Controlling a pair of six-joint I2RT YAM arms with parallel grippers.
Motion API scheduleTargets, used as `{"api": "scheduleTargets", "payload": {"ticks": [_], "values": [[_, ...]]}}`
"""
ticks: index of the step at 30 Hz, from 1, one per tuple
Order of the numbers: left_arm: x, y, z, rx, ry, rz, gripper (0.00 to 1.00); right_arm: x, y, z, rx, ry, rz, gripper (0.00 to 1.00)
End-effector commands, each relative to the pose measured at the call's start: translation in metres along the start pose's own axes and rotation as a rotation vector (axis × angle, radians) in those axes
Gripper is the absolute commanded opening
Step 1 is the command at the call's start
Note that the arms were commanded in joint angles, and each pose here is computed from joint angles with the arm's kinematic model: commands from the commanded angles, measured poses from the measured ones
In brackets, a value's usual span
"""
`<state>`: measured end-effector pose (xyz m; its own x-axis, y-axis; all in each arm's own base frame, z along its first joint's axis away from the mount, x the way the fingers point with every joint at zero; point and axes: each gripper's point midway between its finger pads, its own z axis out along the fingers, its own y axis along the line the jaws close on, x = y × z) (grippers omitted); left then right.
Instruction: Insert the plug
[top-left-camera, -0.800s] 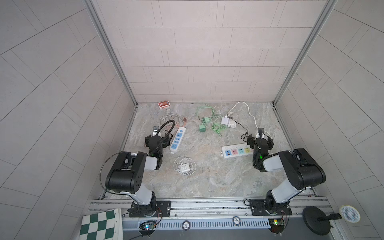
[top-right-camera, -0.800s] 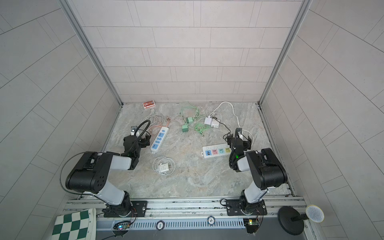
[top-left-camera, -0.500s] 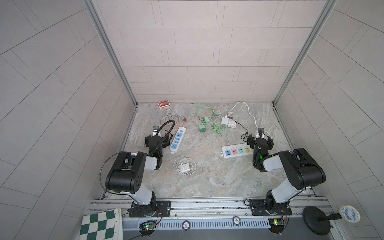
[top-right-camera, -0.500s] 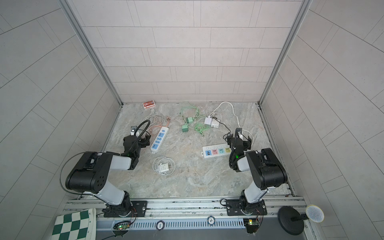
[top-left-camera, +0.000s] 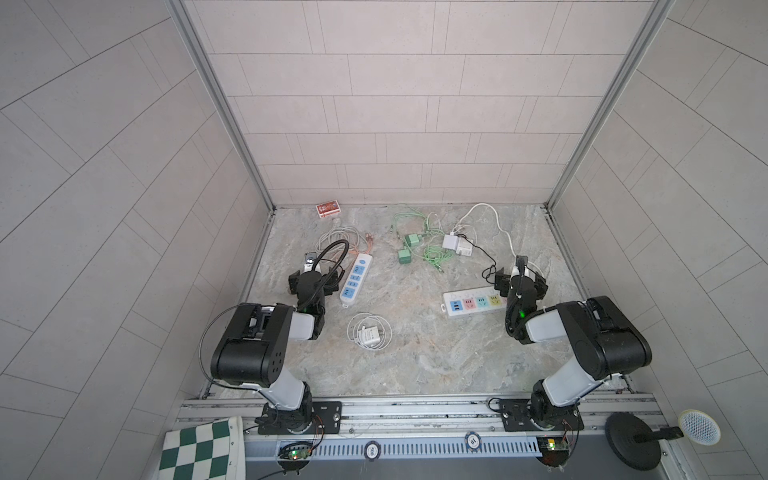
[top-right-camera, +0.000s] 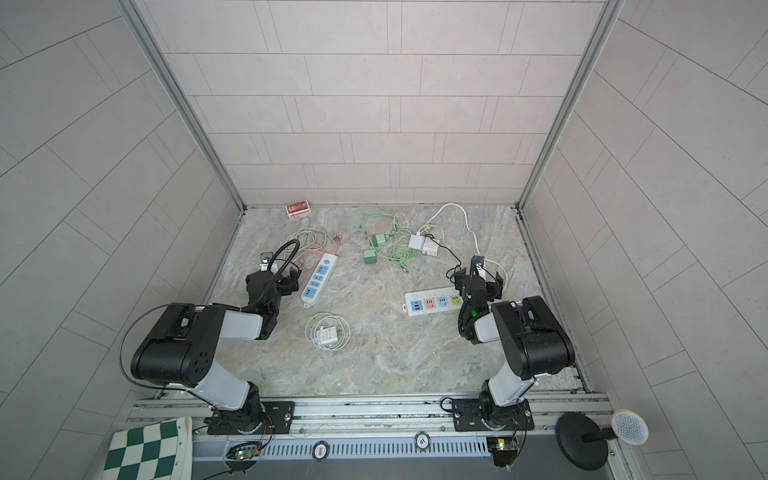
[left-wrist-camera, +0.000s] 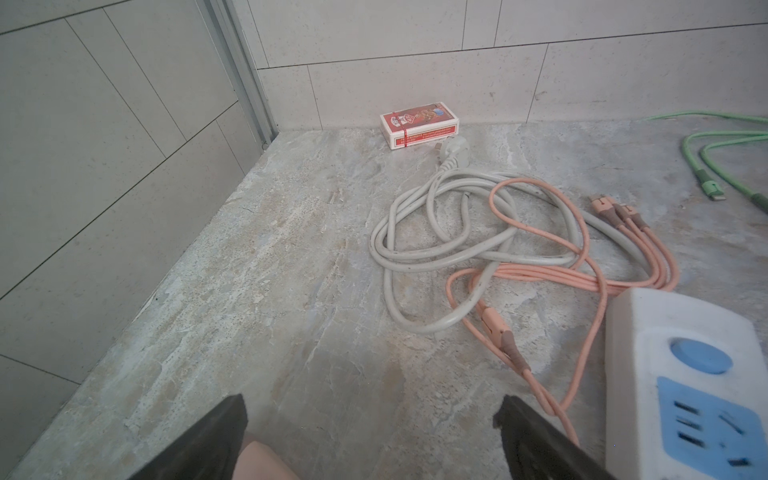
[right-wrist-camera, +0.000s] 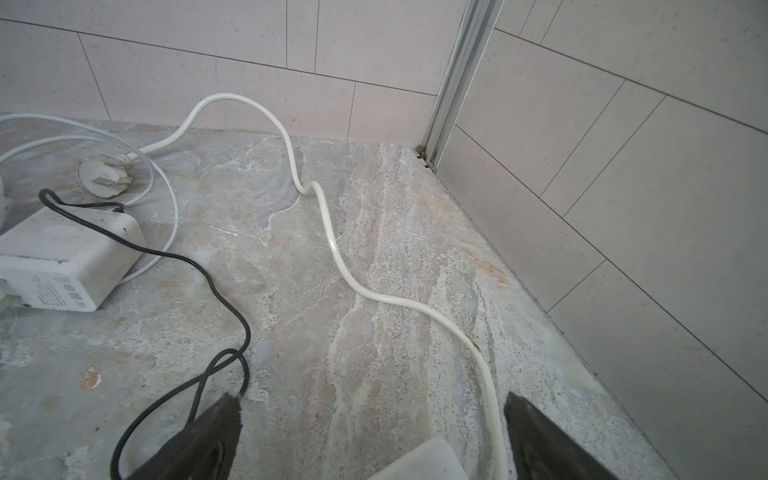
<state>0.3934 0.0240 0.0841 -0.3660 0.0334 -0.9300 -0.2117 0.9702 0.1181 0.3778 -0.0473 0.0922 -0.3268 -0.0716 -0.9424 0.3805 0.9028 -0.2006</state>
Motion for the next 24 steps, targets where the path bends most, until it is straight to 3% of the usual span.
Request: {"api": "scheduleTargets", "payload": {"ticks": [1,14,24], "values": [[-0.004,0.004,0.001,-0.017,-0.008,-0.018,1.0,-0.007,-0.001,-0.001,0.005,-0.016,0.002,0.99],[-0.006,0.007,0.0,-0.032,-0.017,-0.018,1.0,-0.007,-0.001,-0.002,0.005,-0.018,0.0,0.99],[-0.032,0.016,-0.016,-0.063,0.066,-0.036,1.0,-0.041,0.008,-0.011,-0.039,0.015,-0.083,0.99]]}}
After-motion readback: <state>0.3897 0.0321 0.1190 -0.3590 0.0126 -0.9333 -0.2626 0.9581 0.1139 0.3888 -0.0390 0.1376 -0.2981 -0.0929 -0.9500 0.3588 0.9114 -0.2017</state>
